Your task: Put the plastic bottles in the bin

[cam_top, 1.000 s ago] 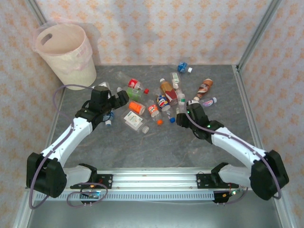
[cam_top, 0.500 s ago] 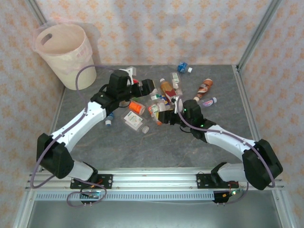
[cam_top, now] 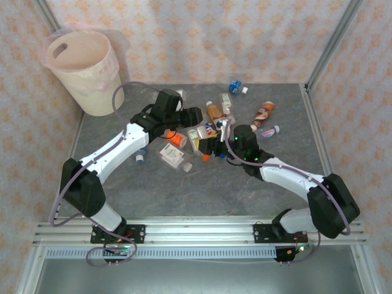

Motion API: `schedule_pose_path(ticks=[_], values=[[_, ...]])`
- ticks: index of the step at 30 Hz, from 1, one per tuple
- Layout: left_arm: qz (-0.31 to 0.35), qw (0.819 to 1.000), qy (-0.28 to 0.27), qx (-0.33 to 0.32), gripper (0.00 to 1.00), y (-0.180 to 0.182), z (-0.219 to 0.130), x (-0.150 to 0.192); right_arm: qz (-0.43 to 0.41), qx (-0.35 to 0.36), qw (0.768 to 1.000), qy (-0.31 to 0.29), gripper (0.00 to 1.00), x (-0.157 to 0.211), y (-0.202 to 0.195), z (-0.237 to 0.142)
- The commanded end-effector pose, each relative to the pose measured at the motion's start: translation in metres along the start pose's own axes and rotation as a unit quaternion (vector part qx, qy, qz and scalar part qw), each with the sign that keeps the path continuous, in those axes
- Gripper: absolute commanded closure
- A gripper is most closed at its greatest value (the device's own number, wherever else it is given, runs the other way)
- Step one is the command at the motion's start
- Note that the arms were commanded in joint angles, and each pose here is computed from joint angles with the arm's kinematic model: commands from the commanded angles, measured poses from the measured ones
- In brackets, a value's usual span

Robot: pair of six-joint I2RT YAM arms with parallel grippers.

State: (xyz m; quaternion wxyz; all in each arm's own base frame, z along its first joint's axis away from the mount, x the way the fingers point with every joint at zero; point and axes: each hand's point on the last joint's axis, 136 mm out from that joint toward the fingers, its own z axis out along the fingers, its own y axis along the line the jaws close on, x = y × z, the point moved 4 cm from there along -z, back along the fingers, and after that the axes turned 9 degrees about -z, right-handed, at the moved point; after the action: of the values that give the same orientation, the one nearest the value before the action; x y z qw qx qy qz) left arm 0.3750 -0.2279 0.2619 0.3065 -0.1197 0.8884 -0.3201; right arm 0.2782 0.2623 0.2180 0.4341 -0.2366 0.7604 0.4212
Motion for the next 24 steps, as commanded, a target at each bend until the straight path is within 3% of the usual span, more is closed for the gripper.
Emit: schedule_pose_path(ticks=[1, 11, 16, 19, 22, 24], values=[[-0.001, 1.0, -0.007, 0.004, 0.43, -0.01, -0.002, -0.006, -0.04, -0.034, 0.998, -0.039, 0.53, -0.025, 0.015, 0.002], [-0.007, 0.999, -0.035, -0.009, 0.61, -0.002, -0.002, -0.01, -0.04, -0.055, 0.997, -0.037, 0.46, -0.028, 0.019, 0.006], [-0.004, 0.999, -0.044, -0.008, 0.66, -0.001, -0.003, -0.012, -0.049, -0.03, 0.997, -0.049, 0.33, -0.029, 0.016, 0.0], [-0.001, 0.998, -0.06, -0.008, 0.68, -0.001, -0.011, -0.021, -0.058, -0.004, 0.997, -0.058, 0.2, -0.032, 0.013, -0.007], [0.004, 0.996, -0.092, -0.018, 0.69, 0.006, -0.025, -0.041, -0.071, 0.048, 0.992, -0.09, 0.04, -0.042, 0.007, -0.022], [0.007, 0.991, -0.131, -0.027, 0.7, 0.011, -0.044, -0.063, -0.07, 0.107, 0.984, -0.126, 0.01, -0.05, -0.004, -0.036]])
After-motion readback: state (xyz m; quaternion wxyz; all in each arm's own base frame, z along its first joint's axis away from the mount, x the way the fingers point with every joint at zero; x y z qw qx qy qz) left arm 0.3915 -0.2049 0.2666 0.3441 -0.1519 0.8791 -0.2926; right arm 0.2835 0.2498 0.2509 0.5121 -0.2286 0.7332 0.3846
